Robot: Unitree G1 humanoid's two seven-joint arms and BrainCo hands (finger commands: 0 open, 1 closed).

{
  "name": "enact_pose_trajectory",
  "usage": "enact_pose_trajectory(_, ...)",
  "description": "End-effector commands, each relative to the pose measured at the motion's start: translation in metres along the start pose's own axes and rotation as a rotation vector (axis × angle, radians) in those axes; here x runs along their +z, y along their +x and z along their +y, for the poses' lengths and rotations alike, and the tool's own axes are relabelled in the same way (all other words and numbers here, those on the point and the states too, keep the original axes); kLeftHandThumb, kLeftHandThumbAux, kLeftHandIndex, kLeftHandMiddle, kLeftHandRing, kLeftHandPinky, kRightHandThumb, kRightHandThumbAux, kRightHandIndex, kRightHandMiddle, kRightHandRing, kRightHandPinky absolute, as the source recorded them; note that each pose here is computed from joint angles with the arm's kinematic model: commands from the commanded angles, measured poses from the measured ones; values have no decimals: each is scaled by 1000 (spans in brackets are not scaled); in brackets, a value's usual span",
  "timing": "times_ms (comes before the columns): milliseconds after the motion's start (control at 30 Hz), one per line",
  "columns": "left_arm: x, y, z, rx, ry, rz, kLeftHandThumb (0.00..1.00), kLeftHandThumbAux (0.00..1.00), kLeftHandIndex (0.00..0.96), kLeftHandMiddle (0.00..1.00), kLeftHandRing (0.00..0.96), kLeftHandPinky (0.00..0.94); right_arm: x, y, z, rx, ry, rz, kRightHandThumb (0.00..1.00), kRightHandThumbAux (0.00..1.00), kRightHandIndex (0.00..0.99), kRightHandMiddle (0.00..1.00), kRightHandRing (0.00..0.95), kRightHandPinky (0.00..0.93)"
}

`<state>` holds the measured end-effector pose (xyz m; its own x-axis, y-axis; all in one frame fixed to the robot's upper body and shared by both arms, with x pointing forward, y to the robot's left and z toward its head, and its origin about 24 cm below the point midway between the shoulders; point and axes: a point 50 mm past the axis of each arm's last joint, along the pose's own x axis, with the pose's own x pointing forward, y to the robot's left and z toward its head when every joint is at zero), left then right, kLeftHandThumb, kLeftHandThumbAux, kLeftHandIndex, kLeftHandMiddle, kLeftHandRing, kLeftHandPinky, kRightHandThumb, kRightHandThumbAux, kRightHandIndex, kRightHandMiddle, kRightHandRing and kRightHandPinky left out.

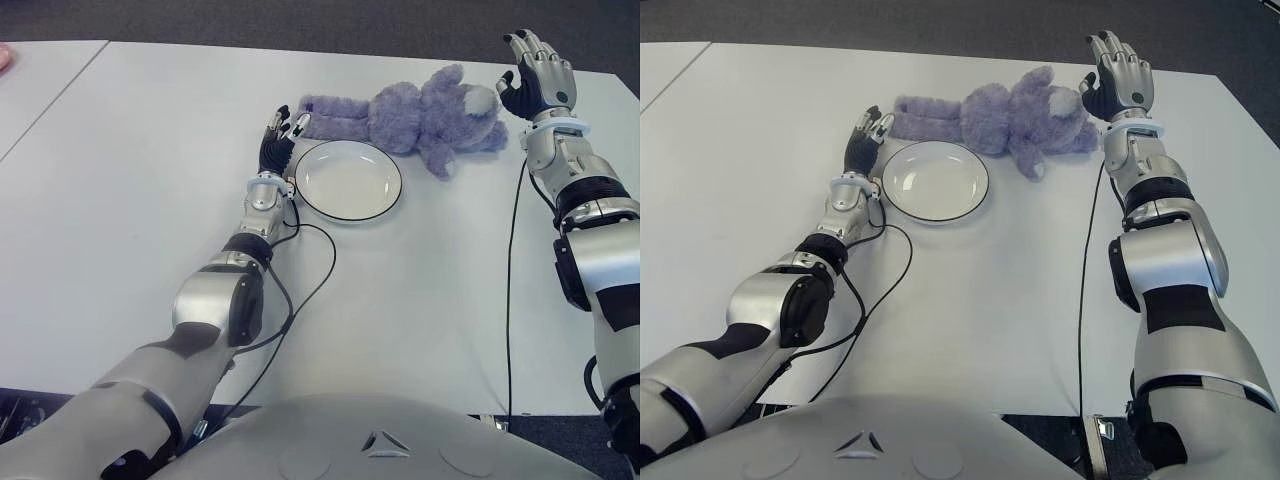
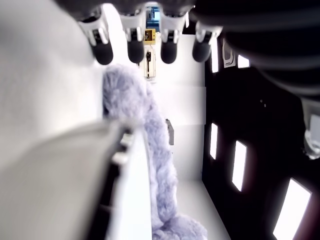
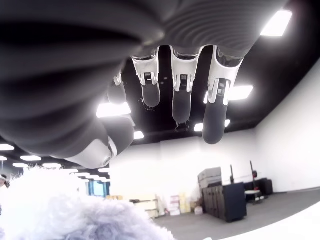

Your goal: Put the doll into the plate.

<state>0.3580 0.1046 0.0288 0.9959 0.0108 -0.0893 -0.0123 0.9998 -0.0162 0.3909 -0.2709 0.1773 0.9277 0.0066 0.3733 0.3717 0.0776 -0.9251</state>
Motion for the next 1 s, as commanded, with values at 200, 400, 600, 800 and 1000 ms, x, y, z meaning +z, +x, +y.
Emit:
enact_pose_trajectory(200,-101,-60,-2,23,-14,458,0,417,0,20,11,13,11,6,-2,-21,-18,-29,809,606,71,0,162,329)
enact_pose_trajectory(400,-102,-61,-4,18,-15,465,0,423,0,22,12,4,13,10,-6,-26,-15,-30,818,619,69,0,147,315)
enact_pose_trajectory(600,-102,-61,-6,17,-18,462,0,427,0,26,15,9,12,12,-9,-22,-29,-19,813,620,65,0,148,319)
enact_pose_trajectory(800,-101,-60,-6,15,-18,456,0,429,0,24,13,10,6,15,-16,-22,-71,9,767,624,56,0,132,271)
enact_pose_trajectory(1000,-101,-60,-5,15,-16,457,0,424,0,19,11,14,4,19,-24,-48,-105,23,562,652,27,0,71,162)
